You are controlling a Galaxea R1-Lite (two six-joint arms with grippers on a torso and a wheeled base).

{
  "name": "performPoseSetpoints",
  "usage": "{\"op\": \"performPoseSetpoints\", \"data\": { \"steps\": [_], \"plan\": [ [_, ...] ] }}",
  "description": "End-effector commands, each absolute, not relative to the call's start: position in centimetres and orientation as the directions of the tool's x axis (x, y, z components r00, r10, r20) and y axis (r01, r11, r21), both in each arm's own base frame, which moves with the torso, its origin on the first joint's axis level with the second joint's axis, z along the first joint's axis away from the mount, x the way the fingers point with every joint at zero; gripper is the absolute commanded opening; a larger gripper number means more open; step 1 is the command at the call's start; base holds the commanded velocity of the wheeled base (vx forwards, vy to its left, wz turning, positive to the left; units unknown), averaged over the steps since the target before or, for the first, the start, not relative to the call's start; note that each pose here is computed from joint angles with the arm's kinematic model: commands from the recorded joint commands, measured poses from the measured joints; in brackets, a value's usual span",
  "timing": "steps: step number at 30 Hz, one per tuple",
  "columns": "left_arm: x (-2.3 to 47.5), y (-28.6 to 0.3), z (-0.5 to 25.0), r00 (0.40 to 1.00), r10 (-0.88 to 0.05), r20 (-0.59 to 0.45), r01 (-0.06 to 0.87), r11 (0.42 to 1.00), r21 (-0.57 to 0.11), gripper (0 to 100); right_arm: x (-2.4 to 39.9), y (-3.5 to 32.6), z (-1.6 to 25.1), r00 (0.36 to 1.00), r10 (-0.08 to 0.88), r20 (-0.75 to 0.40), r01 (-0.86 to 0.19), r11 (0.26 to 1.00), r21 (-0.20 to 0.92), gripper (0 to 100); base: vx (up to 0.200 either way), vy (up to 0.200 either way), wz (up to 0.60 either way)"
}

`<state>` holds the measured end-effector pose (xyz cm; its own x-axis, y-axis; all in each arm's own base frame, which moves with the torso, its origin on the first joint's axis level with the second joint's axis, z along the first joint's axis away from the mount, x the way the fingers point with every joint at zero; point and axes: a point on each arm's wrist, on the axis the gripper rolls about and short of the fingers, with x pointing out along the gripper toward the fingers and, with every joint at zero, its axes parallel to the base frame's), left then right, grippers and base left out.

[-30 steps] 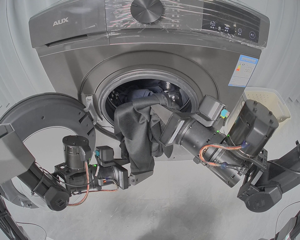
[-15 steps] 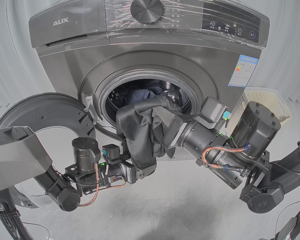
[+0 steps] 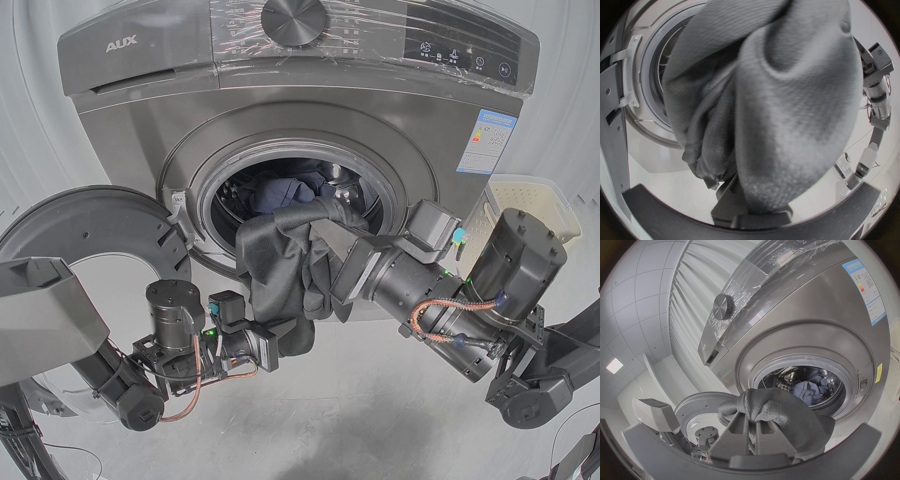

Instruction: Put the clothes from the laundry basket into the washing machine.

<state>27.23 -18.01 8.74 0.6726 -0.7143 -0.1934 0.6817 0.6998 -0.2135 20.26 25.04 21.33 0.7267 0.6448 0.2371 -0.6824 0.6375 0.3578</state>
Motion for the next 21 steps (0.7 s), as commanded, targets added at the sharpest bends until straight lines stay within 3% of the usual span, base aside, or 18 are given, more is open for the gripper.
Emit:
{"op": "performPoseSetpoints", "data": {
  "steps": [1, 6, 7, 21],
  "plan": [
    [24.2, -18.3, 10.6, 0.631, -0.759, -0.159, 0.731, 0.65, -0.206, 0, 20.3, 25.0, 20.9, 0.727, 0.649, 0.223, -0.681, 0.64, 0.357, 0, 0.0, 0.0, 0.0],
    [20.8, -17.5, 11.9, 0.596, -0.79, -0.142, 0.763, 0.613, -0.205, 0, 19.9, 24.5, 19.4, 0.725, 0.666, 0.176, -0.679, 0.647, 0.347, 0, 0.0, 0.0, 0.0],
    [20.4, -17.2, 12.0, 0.593, -0.793, -0.141, 0.766, 0.609, -0.207, 0, 19.9, 24.3, 19.3, 0.723, 0.666, 0.184, -0.682, 0.646, 0.341, 100, 0.0, 0.0, 0.0],
    [19.5, -16.0, 16.8, 0.61, -0.79, 0.071, 0.785, 0.589, -0.193, 0, 18.3, 22.3, 17.2, 0.719, 0.686, 0.114, -0.685, 0.672, 0.282, 100, 0.0, 0.0, 0.0]
  ]
}}
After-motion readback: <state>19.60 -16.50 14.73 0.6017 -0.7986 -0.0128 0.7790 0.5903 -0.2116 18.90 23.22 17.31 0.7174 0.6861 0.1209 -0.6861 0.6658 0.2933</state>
